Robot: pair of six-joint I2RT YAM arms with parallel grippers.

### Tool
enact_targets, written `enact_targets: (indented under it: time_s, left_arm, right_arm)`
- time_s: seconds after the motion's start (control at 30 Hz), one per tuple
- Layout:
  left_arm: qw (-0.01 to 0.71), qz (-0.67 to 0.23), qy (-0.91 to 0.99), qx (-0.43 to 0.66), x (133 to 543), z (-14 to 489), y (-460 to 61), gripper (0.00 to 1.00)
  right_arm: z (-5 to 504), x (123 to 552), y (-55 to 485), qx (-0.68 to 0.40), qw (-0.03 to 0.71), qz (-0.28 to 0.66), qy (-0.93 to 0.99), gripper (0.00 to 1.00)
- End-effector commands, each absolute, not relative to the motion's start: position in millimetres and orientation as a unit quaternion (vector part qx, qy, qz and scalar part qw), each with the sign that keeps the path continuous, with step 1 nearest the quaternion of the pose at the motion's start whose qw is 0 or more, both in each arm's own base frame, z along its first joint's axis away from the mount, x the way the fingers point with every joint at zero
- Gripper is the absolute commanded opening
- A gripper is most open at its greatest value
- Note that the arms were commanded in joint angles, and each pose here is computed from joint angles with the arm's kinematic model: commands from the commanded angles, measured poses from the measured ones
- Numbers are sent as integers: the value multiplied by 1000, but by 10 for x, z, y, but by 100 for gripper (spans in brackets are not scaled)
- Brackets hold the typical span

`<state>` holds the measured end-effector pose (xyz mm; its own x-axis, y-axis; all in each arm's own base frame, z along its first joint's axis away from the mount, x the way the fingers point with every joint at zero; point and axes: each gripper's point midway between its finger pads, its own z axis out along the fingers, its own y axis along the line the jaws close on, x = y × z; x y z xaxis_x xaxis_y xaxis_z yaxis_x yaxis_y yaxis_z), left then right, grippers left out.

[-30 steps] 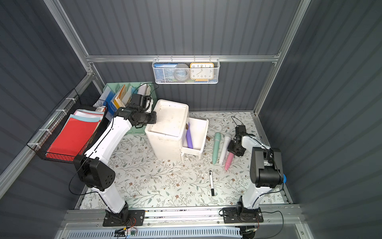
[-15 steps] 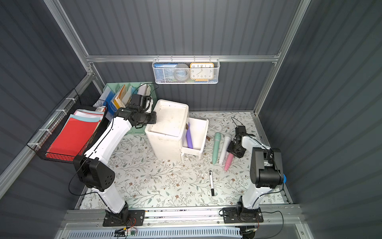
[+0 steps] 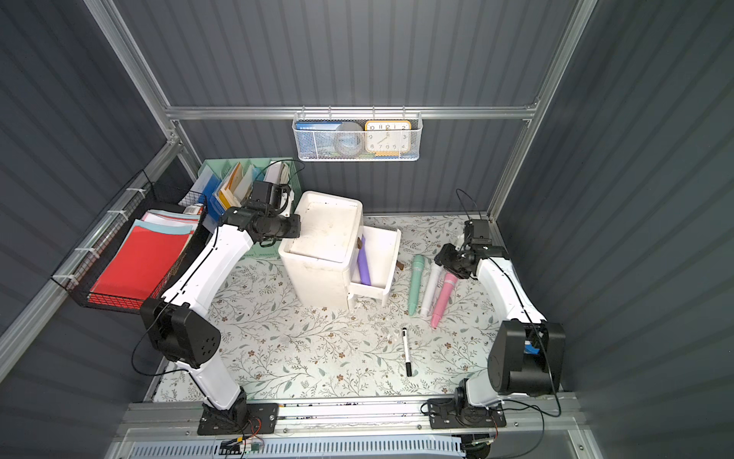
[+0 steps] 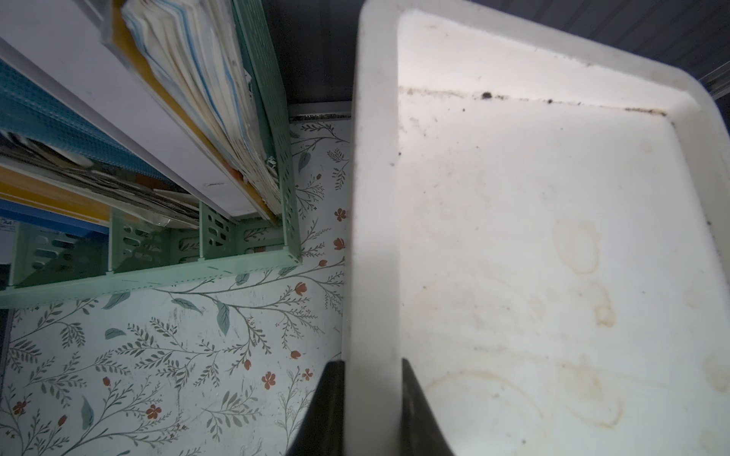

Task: Take the microphone out of the drawer
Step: Place the microphone at the center of the board, then pick up the microphone from the drawer.

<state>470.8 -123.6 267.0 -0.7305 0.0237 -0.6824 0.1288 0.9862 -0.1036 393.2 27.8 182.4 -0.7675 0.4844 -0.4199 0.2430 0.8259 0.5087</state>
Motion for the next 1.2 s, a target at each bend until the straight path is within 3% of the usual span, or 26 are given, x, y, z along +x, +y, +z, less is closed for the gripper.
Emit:
enact_targets:
  time_s: [0.0,0.2,0.57,1.17]
  left_arm:
    - [376,-177,909,19,4709,2842,-1613,0]
    - [379,-180,908,20,4710,2870,-1618,0]
    - [382,-180,906,21,4695,2903,-1611,0]
    - [376,-183,908,20,4677,2843,-1624,0]
  right_arm:
    - [2241,3994,612,146,304,311,889,56]
    - [2480,3971,1154,63,297,354,884,58]
    - [2292,3981,2058,-55,248,305,918,58]
    - [1612,4110,2647,-117,181,225,950,54]
